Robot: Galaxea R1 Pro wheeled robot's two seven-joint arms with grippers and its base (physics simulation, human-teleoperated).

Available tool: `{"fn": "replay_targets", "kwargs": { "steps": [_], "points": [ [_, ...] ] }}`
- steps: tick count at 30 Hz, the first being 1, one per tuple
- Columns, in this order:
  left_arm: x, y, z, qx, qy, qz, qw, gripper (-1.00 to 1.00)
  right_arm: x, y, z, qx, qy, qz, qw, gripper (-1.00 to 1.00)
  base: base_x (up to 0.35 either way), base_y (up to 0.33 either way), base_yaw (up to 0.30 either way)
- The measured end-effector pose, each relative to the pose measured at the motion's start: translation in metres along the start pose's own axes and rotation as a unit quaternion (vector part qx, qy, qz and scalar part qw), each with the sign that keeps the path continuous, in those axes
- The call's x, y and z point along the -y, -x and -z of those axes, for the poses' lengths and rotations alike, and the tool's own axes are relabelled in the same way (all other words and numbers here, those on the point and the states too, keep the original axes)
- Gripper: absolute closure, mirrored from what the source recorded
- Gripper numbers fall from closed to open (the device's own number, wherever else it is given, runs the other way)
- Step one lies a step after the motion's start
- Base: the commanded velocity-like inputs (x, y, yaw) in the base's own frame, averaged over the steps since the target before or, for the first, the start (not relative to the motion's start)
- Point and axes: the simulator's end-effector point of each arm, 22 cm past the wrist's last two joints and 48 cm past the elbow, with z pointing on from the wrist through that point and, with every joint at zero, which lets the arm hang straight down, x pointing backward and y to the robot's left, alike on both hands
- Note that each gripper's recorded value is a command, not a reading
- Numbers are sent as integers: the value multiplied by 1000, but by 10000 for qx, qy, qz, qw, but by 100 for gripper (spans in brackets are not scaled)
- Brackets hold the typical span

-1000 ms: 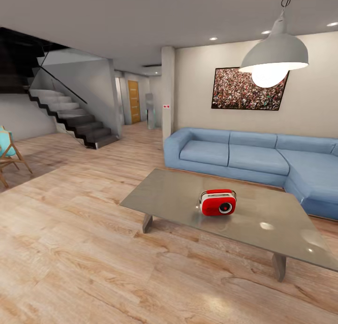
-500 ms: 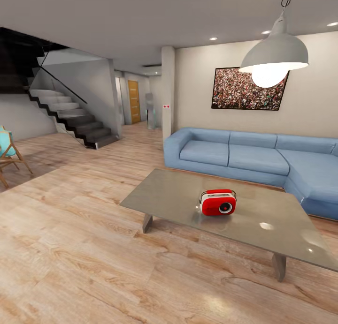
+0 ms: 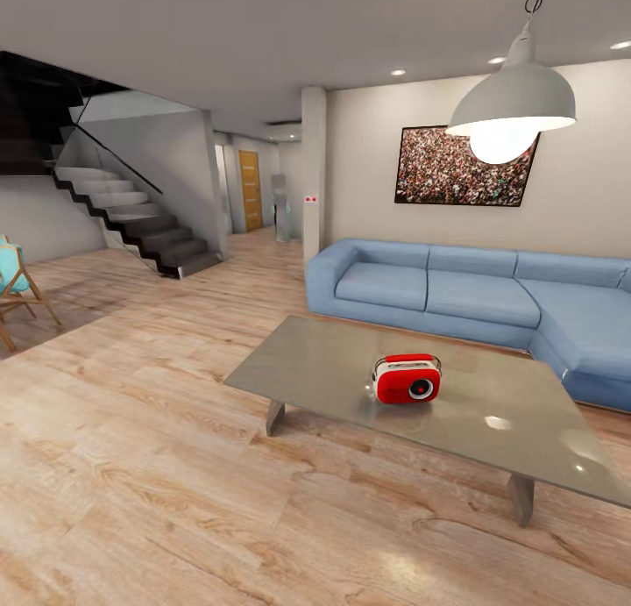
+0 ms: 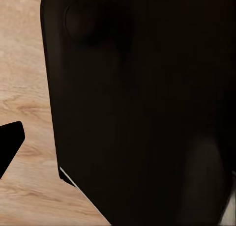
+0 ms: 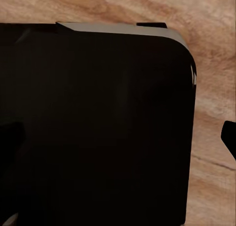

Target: Turn on the radio receiver that's on the table in the living room.

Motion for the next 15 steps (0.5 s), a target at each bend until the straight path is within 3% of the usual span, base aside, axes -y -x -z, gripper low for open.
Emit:
{"fn": "replay_targets", "kwargs": {
  "steps": [5,9,12,15],
  "points": [
    [17,7,0,74,-111,22,9999,-100,0,6,0,143,4,-12,9999,-100,0,0,0],
    [25,58,4,618,-168,16,9979,-100,-2,38,0,567,22,13,9984,-100,0,0,0],
    [25,77,6,819,-165,-5,9965,-100,-2,56,1,759,24,29,9971,-100,0,0,0],
    [20,117,15,1248,-121,-16,9921,-100,-1,83,4,1058,24,49,9944,-100,0,0,0]
  ]
}}
